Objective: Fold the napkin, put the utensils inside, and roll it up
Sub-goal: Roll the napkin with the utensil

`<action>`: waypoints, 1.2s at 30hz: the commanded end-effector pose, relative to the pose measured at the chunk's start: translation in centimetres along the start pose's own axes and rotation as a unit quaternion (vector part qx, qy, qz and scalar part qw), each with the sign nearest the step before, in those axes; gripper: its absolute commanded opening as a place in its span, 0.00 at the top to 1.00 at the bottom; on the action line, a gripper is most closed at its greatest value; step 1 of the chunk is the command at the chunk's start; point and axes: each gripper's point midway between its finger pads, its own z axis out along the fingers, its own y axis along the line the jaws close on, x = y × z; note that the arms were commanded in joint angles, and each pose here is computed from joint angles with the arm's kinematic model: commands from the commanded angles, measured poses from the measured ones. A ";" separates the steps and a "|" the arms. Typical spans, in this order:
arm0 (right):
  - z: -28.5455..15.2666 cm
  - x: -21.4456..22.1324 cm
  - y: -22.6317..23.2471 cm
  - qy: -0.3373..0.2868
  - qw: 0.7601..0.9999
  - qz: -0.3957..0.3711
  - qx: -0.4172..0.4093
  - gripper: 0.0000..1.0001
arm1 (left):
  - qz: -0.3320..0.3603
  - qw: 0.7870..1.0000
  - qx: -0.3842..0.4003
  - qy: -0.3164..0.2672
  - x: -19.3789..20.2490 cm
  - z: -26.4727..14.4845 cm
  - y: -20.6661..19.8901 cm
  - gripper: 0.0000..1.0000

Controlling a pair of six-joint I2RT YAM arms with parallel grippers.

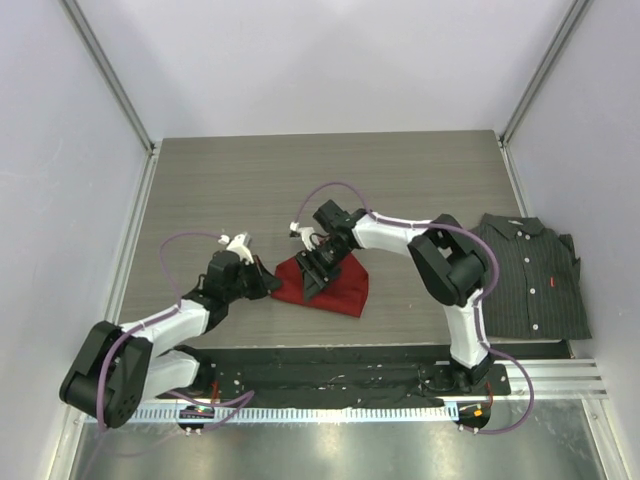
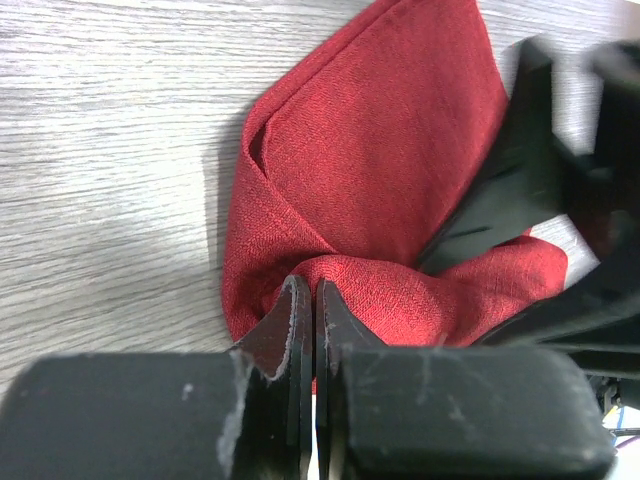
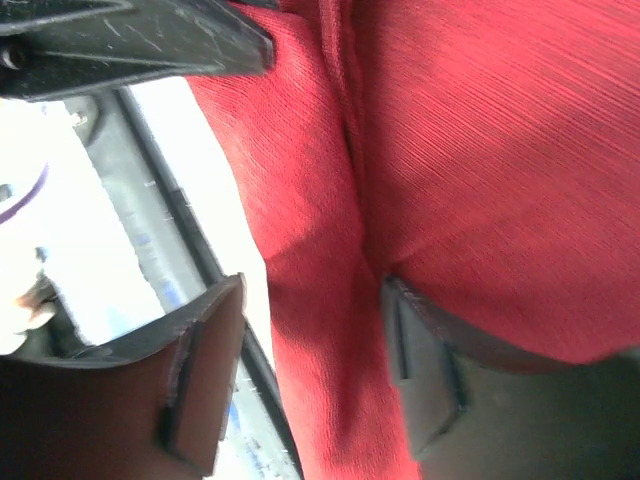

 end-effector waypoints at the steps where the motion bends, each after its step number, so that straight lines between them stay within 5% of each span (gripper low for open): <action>1: -4.0 -2.6 -0.8 -0.078 0.987 -0.059 0.126 0.31 | 0.004 1.000 -0.020 0.019 -0.2 0.4 0.3 1.00; 11: -8.6 1.1 1.2 -0.138 0.938 -0.120 0.294 0.23 | -0.023 0.997 -0.051 0.061 -0.1 0.6 0.3 1.00; 20: -7.6 4.8 1.0 -0.111 0.946 -0.113 0.285 0.22 | -0.031 0.995 -0.052 0.075 0.2 0.8 0.2 1.00; 36: -6.7 4.8 -0.2 -0.083 0.943 -0.143 0.290 0.20 | -0.034 0.995 -0.051 0.080 0.4 0.8 0.2 1.00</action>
